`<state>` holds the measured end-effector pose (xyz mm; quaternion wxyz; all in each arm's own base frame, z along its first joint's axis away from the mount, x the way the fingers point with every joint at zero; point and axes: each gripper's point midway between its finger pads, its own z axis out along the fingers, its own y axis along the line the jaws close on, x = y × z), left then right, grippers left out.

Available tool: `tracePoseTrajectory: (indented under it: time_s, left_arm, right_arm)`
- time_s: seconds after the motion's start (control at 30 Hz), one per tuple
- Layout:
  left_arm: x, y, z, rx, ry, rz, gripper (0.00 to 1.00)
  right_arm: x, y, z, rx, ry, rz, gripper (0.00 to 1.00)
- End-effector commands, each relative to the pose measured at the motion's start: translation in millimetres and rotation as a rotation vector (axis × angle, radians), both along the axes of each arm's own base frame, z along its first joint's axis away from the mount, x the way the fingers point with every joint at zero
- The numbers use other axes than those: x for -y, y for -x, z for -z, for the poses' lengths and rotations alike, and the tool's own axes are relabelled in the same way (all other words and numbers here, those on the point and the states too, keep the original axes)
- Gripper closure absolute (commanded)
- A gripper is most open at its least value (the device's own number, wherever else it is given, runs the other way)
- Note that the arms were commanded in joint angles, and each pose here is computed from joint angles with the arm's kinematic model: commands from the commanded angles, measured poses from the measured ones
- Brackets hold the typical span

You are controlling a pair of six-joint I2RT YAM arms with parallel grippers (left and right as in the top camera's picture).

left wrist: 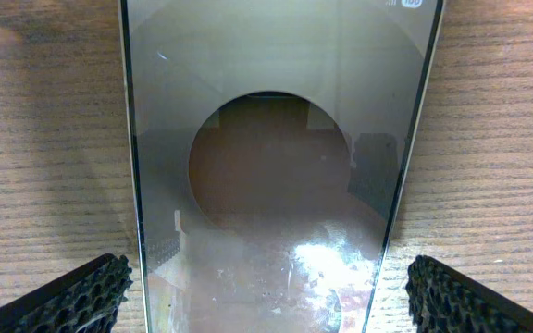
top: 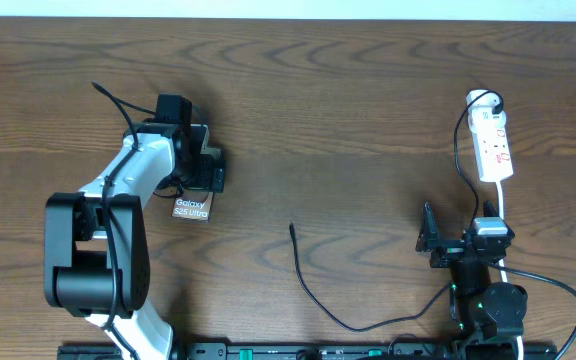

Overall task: Plug charger to phone and switch on socket
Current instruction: 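Close the left gripper on the phone's bottom edge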

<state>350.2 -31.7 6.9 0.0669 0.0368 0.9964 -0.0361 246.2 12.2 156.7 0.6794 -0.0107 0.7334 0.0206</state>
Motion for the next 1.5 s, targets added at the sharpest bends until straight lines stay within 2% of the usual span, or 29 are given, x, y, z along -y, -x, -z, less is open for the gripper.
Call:
tracePoseTrajectory:
  time_s: [0.0,1.47]
  left_arm:
    - [-5.0,6.2,8.6,-0.023,-0.033,0.011,0.02]
    - [-6.6,11.2,23.8,-0.064,-0.044,0.012,0.02]
  right_arm:
    - [-0.7,0.3,0.4,0.001,0.011,-0.002,0.01]
    - [-0.8,0.3,0.4,0.001,0.011,-0.003,0.01]
